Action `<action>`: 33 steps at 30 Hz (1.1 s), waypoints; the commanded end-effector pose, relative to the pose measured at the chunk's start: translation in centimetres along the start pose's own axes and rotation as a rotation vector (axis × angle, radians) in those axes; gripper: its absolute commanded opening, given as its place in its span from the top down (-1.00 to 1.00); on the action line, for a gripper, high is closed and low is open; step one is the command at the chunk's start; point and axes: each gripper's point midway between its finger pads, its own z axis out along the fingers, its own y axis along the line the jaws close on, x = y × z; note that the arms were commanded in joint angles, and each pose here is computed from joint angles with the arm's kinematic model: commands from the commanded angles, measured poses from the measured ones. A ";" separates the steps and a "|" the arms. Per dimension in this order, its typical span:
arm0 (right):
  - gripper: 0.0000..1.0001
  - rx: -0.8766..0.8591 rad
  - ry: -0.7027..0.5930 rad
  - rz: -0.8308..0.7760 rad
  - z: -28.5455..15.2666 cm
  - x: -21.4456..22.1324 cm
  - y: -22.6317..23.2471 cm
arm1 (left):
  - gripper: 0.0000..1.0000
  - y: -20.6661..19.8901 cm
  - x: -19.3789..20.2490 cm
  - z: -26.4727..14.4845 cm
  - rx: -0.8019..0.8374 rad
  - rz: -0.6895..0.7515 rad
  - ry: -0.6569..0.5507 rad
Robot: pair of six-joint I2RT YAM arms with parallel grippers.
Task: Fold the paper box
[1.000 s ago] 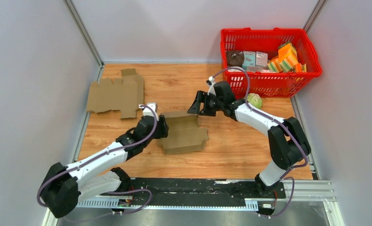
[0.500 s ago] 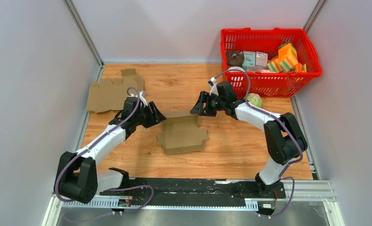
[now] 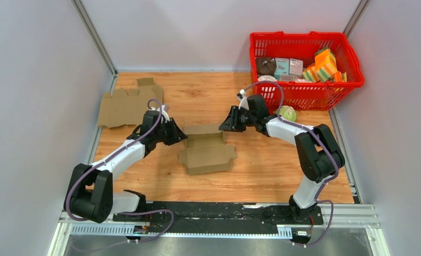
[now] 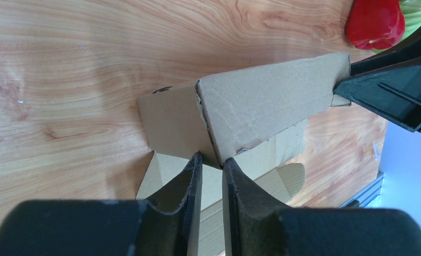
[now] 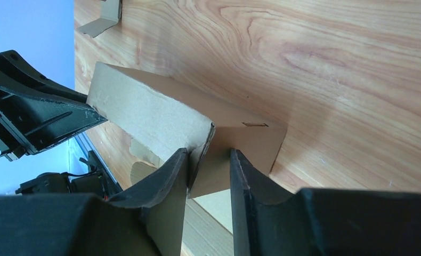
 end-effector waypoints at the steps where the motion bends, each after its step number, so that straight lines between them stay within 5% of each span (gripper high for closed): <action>1: 0.38 0.019 0.013 -0.047 0.7 0.7 -1.4 | 0.54 1.3 0.5 0.4 -0.031 0.031 -0.001; 4: 0.42 0.012 0.005 -0.054 0.1 0.4 -0.7 | 0.49 0.8 0.1 -0.3 -0.021 0.055 -0.009; 8: -0.22 0.057 -0.003 -0.079 -2.6 0.2 0.4 | 0.02 -0.1 -1.2 -2.6 -0.023 0.125 -0.075; 11: -0.55 0.269 -0.040 -0.106 -6.2 0.5 -1.7 | -0.15 -0.2 -2.2 -5.5 -0.066 0.193 -0.149; 14: -0.70 0.374 0.002 -0.085 -9.0 3.4 -3.3 | -0.24 -1.1 -2.1 -7.8 -0.072 0.281 -0.183; 18: -0.71 0.383 0.028 -0.018 -11.0 6.7 -3.6 | -0.24 -5.9 0.6 -8.4 0.007 0.557 -0.163; 25: -0.80 0.734 -0.177 0.154 -20.4 4.9 -7.2 | -0.36 -11.6 13.6 -4.4 0.074 1.211 0.174; 33: -0.83 0.682 -0.554 0.190 -29.4 2.9 -4.1 | -0.40 -9.9 15.4 1.3 -0.138 1.467 0.248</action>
